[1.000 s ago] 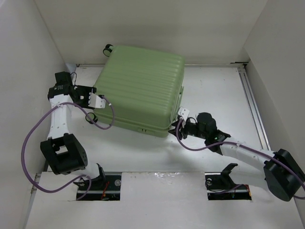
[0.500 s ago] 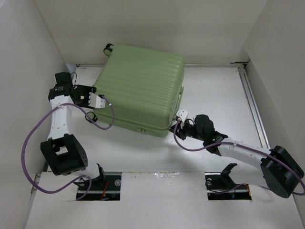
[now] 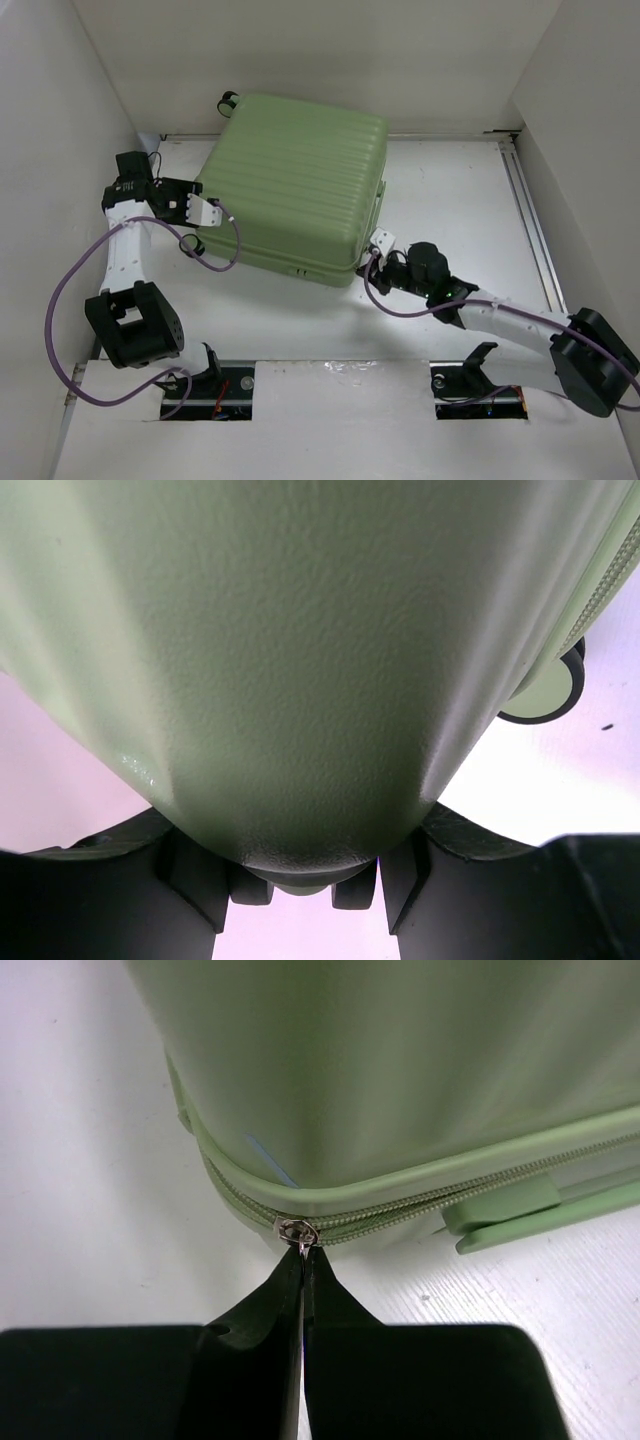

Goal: Pack the luggage

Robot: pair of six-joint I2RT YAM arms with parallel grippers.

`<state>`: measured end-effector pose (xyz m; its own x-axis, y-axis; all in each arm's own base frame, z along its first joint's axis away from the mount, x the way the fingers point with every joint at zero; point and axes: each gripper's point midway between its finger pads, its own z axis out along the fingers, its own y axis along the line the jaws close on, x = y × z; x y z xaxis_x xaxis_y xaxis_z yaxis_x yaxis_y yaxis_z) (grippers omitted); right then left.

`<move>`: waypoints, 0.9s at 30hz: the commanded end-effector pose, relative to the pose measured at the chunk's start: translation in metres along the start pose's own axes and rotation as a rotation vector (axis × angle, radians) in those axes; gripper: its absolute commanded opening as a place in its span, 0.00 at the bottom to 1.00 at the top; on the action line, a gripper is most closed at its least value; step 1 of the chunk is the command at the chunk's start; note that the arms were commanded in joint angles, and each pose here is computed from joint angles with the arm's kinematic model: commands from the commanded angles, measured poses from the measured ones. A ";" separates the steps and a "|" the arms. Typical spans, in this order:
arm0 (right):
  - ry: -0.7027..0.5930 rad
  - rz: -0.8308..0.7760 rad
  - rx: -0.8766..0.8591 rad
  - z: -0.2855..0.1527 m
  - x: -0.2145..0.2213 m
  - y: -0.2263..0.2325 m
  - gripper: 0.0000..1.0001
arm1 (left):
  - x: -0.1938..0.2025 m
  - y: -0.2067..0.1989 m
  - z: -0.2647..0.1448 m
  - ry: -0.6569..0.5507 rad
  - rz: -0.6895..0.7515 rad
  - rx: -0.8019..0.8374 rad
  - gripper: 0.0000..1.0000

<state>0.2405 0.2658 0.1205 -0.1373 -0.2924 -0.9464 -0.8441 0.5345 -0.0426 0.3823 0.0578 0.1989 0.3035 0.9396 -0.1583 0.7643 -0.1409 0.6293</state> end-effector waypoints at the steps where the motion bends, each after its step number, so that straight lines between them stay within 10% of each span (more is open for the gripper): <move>1: -0.060 0.044 0.176 -0.013 -0.022 -0.046 0.00 | -0.004 0.011 0.004 -0.005 -0.043 -0.061 0.00; 6: 0.114 0.113 0.413 -0.033 -0.004 -0.101 0.00 | 0.005 0.007 0.005 0.047 -0.041 -0.060 0.00; 27: 0.121 0.155 0.718 -0.003 -0.048 -0.290 0.00 | 0.005 0.000 0.003 0.062 -0.011 -0.043 0.00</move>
<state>0.4174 0.1834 0.1255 -0.4417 -0.2935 -0.8478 -0.4894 0.8708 -0.0465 0.3802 0.0390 0.1983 0.3028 0.9327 -0.1958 0.7513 -0.1072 0.6512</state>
